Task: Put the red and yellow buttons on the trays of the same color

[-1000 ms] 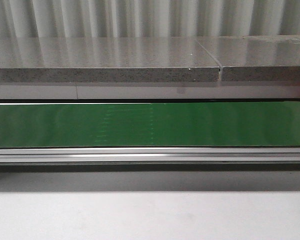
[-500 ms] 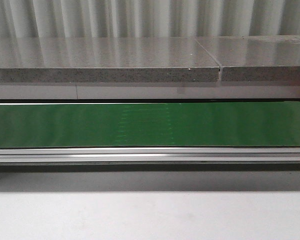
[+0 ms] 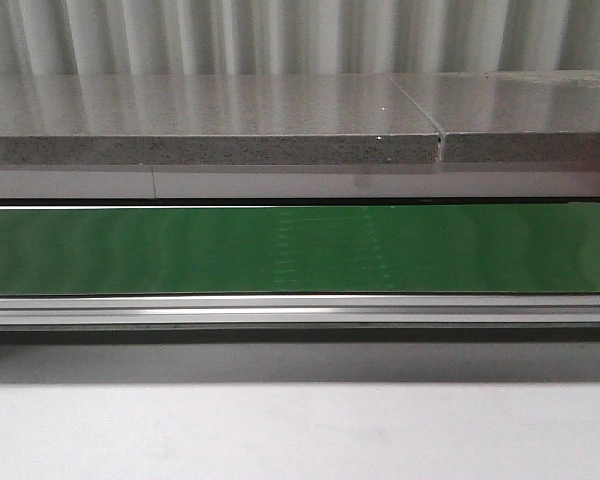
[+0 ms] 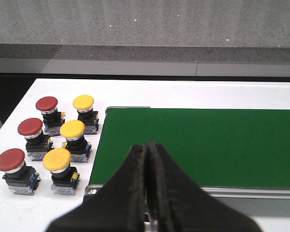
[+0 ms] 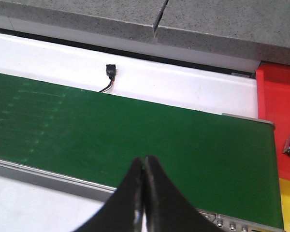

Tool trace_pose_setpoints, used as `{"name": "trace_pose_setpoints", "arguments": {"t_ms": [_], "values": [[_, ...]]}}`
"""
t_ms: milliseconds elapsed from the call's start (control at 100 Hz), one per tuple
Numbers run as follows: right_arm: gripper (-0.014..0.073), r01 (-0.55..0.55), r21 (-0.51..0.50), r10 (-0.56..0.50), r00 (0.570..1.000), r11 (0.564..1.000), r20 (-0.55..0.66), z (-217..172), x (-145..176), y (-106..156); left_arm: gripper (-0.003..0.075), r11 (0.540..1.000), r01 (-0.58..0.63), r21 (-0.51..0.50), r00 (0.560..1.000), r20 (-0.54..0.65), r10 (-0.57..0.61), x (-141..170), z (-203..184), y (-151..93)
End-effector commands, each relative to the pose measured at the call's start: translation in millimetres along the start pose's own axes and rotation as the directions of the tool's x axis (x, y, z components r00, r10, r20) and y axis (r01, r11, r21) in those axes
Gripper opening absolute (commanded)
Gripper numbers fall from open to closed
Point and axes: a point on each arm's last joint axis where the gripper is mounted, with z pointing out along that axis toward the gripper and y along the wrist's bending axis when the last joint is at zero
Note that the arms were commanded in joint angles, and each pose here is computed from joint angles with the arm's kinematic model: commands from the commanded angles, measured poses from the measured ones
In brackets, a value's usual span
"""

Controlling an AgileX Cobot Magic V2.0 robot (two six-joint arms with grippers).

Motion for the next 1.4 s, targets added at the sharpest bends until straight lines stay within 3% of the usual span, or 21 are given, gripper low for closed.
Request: {"name": "trace_pose_setpoints", "arguments": {"t_ms": [0, 210, 310, 380, 530, 620, 800, 930, 1180, 1390], "values": [[-0.0067, 0.005, 0.008, -0.005, 0.996, 1.0, 0.087, -4.9, -13.4, -0.1, -0.002, 1.0, 0.012, 0.004, 0.996, 0.094, -0.013, -14.6, -2.9, -0.3], [-0.0067, 0.005, 0.008, -0.005, 0.996, 1.0, 0.087, -4.9, -13.4, -0.1, -0.0015, 1.0, 0.013, 0.004, 0.996, 0.09, -0.013, -13.8, -2.5, -0.3], [-0.0067, 0.005, 0.008, -0.005, 0.996, 1.0, 0.087, -4.9, -13.4, -0.1, 0.0059, 1.0, 0.013, 0.004, 0.996, 0.09, -0.013, -13.8, -2.5, -0.3], [-0.0067, 0.005, 0.008, -0.005, 0.996, 1.0, 0.087, -4.9, -13.4, -0.1, 0.0185, 1.0, 0.013, 0.005, 0.996, 0.087, -0.013, -13.5, -2.5, -0.3], [-0.0067, 0.005, 0.008, -0.005, 0.996, 1.0, 0.087, -4.9, -13.4, -0.1, 0.0576, 1.0, 0.013, 0.005, 0.997, 0.082, -0.013, -13.1, -2.5, -0.4], [-0.0067, 0.005, 0.008, -0.005, 0.996, 1.0, 0.087, -4.9, -13.4, -0.1, 0.0686, 1.0, 0.013, 0.005, 0.997, 0.082, -0.013, -13.1, -2.5, -0.4], [-0.0067, 0.005, 0.008, -0.005, 0.996, 1.0, 0.087, -4.9, -13.4, -0.1, 0.0649, 0.996, 0.084, -0.002, 0.992, 0.097, -0.083, -17.1, -2.9, 0.8], [-0.0067, 0.005, 0.008, -0.005, 0.996, 1.0, 0.087, -4.9, -13.4, -0.1, 0.0649, 0.98, 0.183, -0.084, 0.979, 0.103, -0.174, -30.0, -0.3, 9.0], [-0.0067, 0.005, 0.008, -0.005, 0.996, 1.0, 0.087, -4.9, -13.4, -0.1, 0.0649, 0.902, 0.345, -0.261, 0.935, 0.005, -0.356, -56.8, 38.8, 33.3], [-0.0067, 0.005, 0.008, -0.005, 0.996, 1.0, 0.087, -4.9, -13.4, -0.1, 0.0649, 0.832, 0.418, -0.366, 0.863, -0.125, -0.489, -60.9, 86.4, 58.1]]}}
